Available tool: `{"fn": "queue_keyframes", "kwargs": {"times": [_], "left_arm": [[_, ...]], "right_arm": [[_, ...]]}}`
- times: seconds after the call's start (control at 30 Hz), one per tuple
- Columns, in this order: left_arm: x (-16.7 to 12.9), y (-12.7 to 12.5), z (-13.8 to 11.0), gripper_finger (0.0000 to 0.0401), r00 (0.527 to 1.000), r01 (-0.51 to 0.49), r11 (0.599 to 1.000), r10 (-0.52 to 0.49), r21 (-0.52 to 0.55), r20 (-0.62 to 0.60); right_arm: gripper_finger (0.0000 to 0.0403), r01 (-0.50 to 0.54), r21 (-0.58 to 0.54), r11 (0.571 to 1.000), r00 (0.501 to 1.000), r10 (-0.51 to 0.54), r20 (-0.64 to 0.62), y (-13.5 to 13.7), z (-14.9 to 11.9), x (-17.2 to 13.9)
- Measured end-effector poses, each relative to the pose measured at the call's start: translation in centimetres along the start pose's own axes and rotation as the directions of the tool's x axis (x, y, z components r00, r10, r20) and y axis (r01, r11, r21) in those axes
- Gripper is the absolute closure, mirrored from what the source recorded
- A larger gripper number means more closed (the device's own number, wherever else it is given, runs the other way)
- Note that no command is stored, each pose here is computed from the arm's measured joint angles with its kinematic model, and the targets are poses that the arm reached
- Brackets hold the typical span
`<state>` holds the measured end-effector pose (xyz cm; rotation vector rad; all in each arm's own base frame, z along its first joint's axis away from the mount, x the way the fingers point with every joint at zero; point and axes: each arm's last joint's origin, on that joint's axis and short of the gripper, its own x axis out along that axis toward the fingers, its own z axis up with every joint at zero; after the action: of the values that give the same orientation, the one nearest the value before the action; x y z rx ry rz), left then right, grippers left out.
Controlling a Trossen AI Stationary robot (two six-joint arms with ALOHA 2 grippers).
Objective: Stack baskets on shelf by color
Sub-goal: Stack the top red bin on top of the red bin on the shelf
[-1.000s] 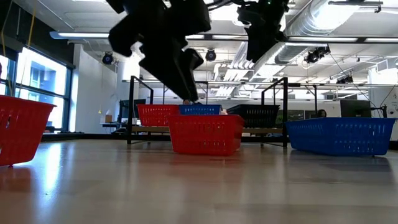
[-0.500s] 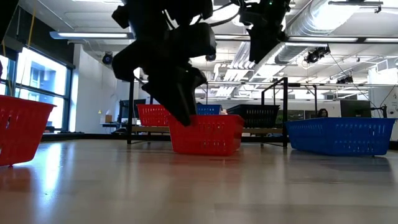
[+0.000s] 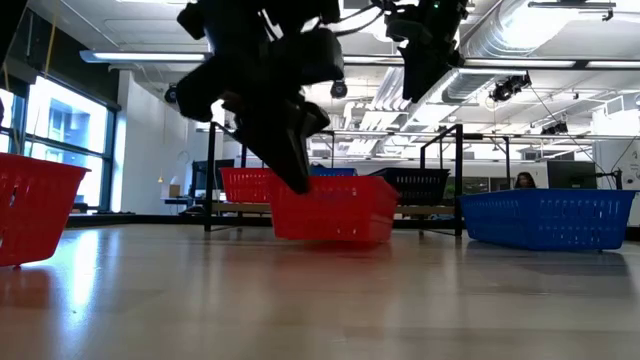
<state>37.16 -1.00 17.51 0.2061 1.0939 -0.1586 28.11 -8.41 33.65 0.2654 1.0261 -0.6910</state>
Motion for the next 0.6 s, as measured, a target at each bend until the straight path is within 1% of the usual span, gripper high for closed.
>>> {"fn": "queue_keyframes", "kwargs": {"times": [0.17,0.4,0.6], "left_arm": [[-1.8,0.0,0.2,0.0395,1.000,-0.006,1.000,0.006,-0.002,0.027],[-5.5,0.0,0.2,0.0398,0.998,-0.019,1.000,0.019,-0.002,0.066],[-9.5,0.1,-0.4,0.0399,0.991,-0.109,0.994,0.109,-0.003,0.080]], "right_arm": [[0.0285,0.011,-0.003,1.000,1.000,-0.011,-0.001,0.0,0.0,0.0],[0.0285,0.029,-0.007,1.000,1.000,-0.029,-0.003,-0.1,-0.1,0.0],[0.0285,0.032,-0.008,0.999,0.999,-0.032,-0.004,-0.1,-0.1,0.0]]}}
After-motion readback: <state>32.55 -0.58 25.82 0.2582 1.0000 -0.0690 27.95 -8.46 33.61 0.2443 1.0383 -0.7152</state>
